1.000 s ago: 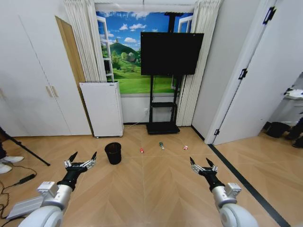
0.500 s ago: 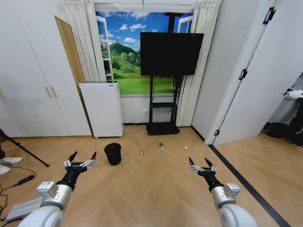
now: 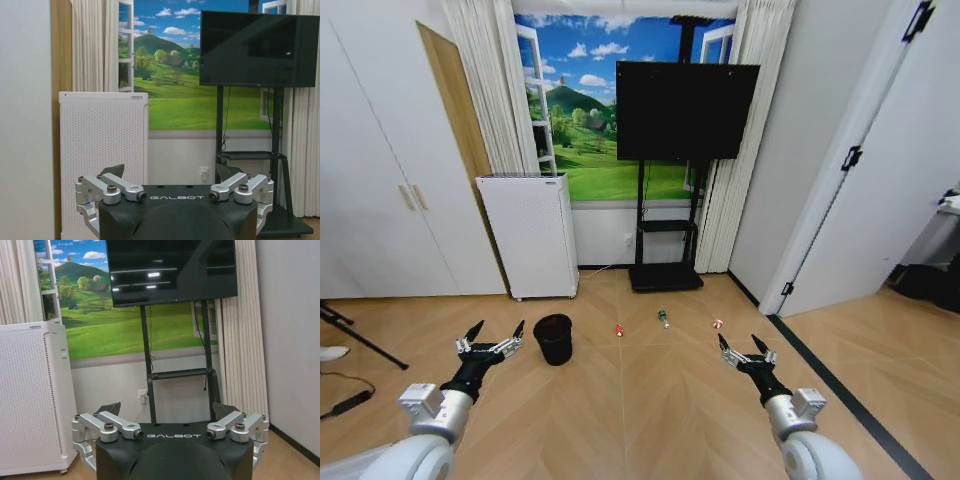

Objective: Pick up the trash bin and place the garbage on the floor into it.

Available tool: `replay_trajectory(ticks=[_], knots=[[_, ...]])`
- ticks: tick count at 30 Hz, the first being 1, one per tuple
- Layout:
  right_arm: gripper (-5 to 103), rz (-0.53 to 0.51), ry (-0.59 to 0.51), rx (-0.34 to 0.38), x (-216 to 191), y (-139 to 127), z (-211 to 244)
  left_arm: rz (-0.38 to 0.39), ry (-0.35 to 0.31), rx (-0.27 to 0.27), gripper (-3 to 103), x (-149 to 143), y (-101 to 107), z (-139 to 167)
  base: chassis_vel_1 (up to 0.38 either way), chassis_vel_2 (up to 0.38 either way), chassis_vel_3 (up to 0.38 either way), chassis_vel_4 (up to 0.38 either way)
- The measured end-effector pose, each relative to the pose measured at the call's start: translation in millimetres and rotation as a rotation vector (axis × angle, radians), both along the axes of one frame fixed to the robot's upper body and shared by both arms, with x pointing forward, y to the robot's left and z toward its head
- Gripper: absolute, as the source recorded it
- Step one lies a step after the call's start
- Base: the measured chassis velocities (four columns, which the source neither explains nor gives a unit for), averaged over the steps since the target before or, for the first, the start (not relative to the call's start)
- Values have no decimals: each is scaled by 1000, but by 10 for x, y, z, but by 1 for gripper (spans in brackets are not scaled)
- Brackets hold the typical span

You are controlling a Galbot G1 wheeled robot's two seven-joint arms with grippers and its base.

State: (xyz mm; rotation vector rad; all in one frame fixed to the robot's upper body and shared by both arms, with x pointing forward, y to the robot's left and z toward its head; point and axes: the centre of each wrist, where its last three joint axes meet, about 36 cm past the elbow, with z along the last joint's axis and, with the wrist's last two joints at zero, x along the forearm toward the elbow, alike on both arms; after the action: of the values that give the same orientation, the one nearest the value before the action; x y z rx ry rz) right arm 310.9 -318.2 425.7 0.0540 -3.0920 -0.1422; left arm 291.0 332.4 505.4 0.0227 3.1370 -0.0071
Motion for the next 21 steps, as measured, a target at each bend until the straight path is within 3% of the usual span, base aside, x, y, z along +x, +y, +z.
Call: replay_trajectory(ticks=[21], knots=[[100,11,3,-12,-31,45,-29,2,-3,-3,100,-3,-6,4,-351,355,355,-357]])
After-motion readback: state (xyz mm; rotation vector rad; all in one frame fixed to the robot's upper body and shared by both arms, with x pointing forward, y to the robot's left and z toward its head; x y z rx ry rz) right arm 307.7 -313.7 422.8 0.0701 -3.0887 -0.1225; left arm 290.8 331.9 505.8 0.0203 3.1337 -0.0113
